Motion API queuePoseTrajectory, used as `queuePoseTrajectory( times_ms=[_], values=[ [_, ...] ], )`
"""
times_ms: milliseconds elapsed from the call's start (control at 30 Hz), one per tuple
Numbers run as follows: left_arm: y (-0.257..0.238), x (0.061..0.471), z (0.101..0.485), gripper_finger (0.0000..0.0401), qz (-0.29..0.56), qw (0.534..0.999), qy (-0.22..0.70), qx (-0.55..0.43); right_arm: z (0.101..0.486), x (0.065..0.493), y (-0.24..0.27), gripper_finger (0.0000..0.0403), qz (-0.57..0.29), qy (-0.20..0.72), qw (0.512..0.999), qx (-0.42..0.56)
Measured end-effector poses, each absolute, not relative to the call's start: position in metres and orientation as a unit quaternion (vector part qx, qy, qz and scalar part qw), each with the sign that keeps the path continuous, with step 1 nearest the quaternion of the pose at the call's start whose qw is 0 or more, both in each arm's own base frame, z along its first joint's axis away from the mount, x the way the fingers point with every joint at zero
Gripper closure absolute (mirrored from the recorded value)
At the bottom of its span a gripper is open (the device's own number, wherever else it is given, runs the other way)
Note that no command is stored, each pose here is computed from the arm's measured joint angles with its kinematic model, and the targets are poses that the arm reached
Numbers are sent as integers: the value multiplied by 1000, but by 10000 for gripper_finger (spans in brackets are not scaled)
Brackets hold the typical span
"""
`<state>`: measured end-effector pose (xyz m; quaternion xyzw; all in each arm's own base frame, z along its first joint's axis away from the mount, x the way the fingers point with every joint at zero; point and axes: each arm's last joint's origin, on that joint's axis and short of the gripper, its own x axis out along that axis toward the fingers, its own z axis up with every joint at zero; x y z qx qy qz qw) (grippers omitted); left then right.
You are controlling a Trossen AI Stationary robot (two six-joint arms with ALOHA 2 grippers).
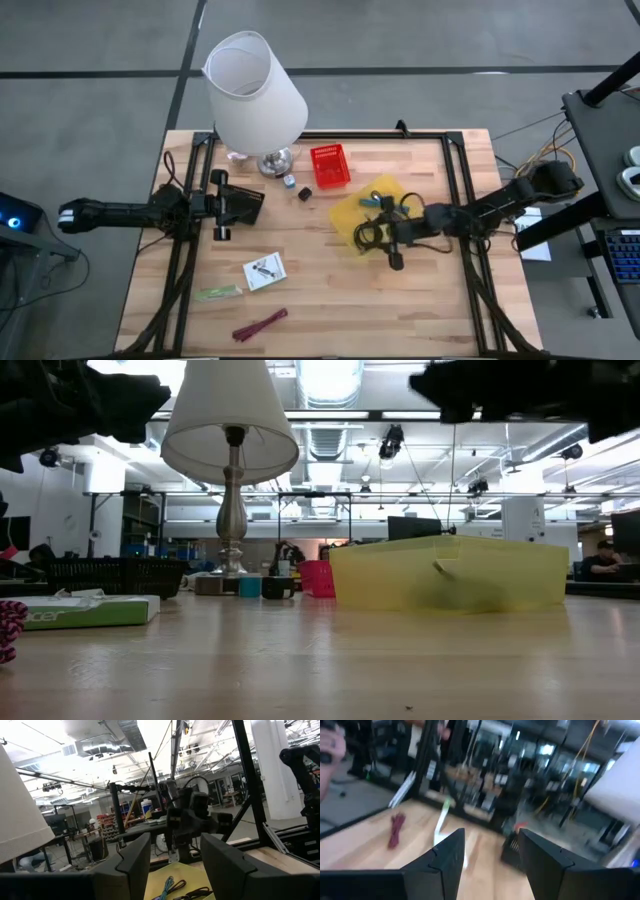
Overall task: Pick and place items into bin
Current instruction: Put the red charger cable into the yellow bin
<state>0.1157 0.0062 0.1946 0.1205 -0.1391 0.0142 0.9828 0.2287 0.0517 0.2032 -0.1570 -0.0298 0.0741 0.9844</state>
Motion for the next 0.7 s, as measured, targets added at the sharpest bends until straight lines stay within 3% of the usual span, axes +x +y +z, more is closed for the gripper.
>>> queuePoseTrajectory(
  times_ms=[267, 700],
  values=[
    [6, 116, 194, 244, 14, 983, -139, 120, 192, 205, 46, 236, 66, -57, 971, -224],
    [7, 121, 189, 244, 14, 983, -109, 147, 190, 205, 45, 253, 46, -49, 957, -281]
  ],
)
